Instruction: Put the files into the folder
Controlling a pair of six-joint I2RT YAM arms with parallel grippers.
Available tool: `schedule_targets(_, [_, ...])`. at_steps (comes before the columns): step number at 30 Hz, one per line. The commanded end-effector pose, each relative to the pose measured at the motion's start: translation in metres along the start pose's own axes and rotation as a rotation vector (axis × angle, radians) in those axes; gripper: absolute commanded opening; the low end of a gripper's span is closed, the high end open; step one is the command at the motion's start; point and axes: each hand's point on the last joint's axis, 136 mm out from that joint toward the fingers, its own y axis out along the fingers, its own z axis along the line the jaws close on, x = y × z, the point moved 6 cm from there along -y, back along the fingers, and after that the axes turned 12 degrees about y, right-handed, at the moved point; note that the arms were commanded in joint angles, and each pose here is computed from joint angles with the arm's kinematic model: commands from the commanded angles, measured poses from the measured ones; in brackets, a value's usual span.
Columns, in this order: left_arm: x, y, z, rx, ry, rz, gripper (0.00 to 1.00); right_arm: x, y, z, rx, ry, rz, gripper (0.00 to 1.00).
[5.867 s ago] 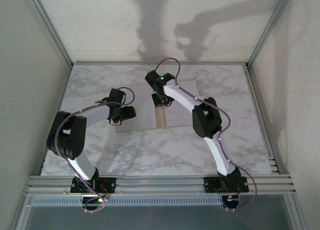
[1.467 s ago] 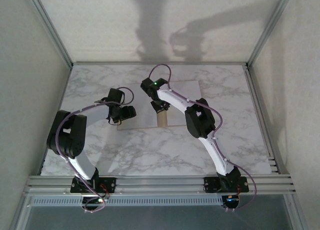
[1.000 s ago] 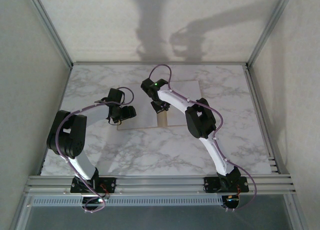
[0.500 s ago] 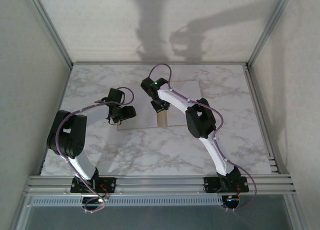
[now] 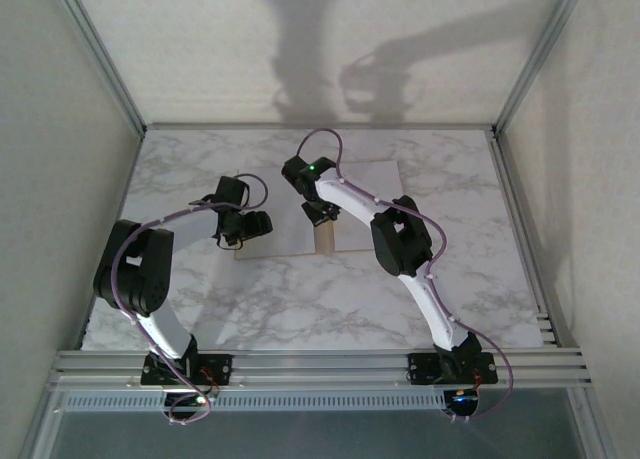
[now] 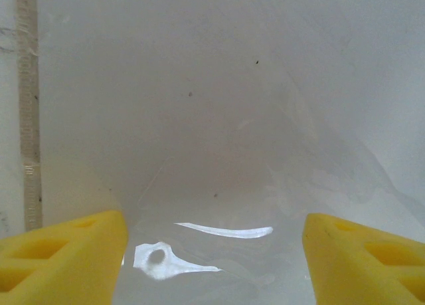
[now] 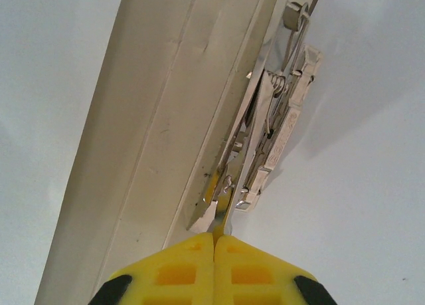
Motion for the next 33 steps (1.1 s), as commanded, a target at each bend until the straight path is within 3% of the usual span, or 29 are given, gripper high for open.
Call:
schedule_targets(1, [-0.015, 0.008, 0.009, 0.026, -0.008, 0.070, 0.71, -0.019, 0.035, 0.000, -0.023, -0.023, 0.102, 0.00])
schedule_targets(10, [-0.014, 0.008, 0.009, 0.028, -0.006, 0.070, 0.71, -0.026, 0.046, 0.002, -0.025, -0.030, 0.122, 0.00])
schedule_targets(23, [-0.013, 0.008, 0.009, 0.029, -0.004, 0.071, 0.71, -0.007, 0.015, -0.005, -0.013, -0.032, 0.057, 0.00])
schedule_targets(33, [-0.016, 0.009, 0.011, 0.031, -0.006, 0.076, 0.71, -0.015, 0.025, -0.006, 0.017, -0.002, 0.079, 0.00])
